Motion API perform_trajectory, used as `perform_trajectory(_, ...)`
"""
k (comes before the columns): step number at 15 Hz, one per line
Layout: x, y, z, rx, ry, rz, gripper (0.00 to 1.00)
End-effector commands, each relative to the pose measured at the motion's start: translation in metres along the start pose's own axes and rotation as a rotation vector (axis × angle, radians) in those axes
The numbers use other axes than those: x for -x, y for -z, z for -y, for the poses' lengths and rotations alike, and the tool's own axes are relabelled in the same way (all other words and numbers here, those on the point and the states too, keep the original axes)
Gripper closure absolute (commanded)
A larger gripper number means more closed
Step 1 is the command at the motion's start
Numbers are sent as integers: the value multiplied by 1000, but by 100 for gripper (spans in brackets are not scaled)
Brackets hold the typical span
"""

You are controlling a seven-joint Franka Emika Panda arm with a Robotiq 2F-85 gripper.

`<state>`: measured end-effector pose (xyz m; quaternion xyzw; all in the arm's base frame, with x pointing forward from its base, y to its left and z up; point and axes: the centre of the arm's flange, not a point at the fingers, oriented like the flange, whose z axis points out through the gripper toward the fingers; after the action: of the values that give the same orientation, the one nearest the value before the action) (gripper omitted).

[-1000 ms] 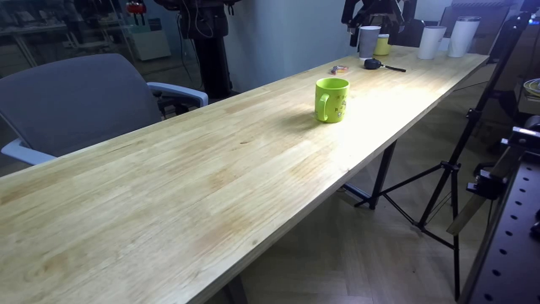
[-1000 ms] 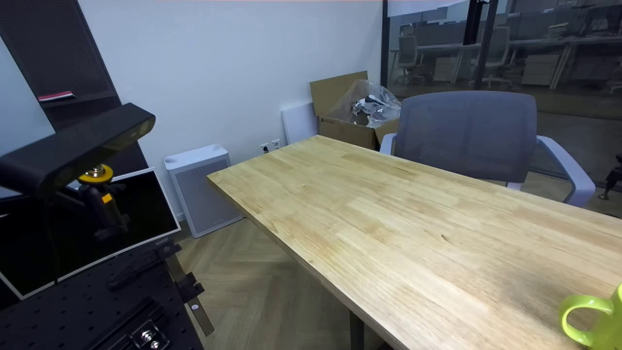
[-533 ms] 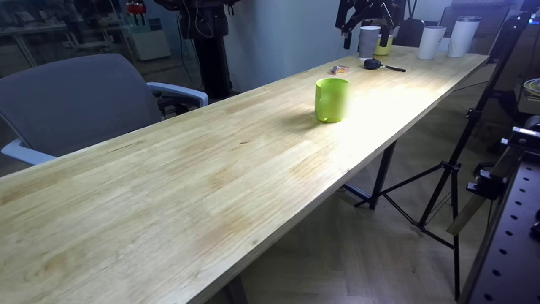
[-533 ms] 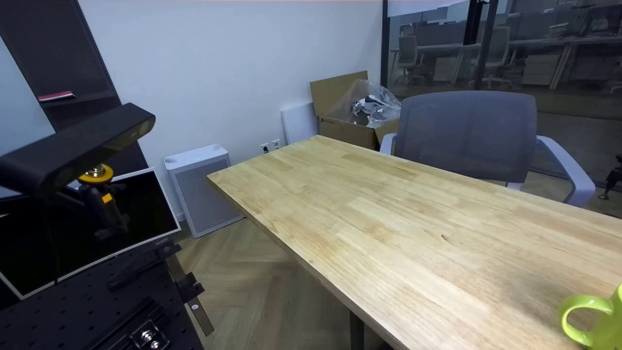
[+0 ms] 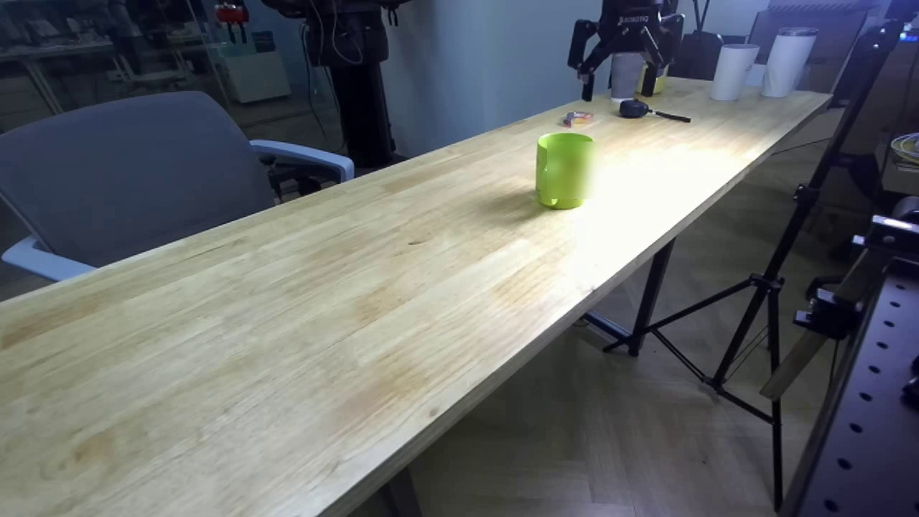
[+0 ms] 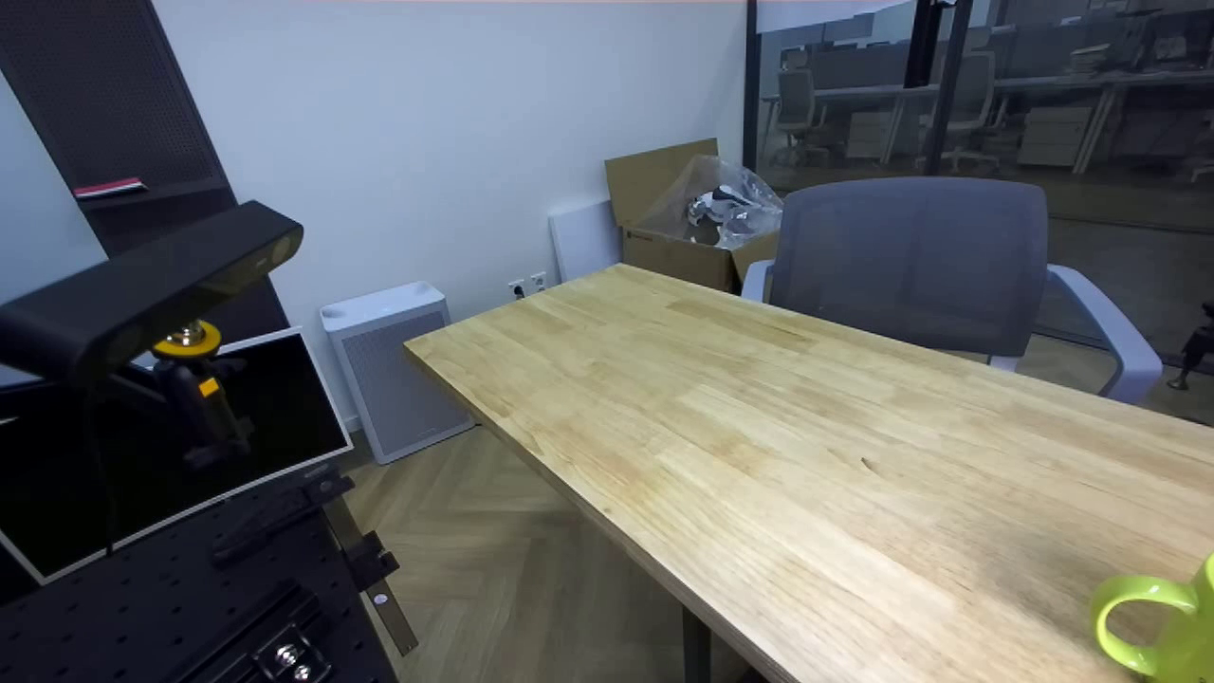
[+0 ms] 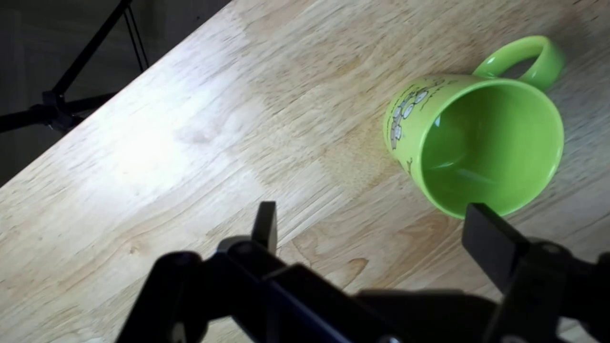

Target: Move the mug to the left

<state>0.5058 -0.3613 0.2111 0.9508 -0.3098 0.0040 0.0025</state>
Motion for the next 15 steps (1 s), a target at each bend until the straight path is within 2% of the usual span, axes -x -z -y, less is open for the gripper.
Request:
perform_trajectory(1, -7, -7, 5, -1, -29, -11, 0)
perform_trajectory(15, 1, -42, 30, 19, -15, -3, 0)
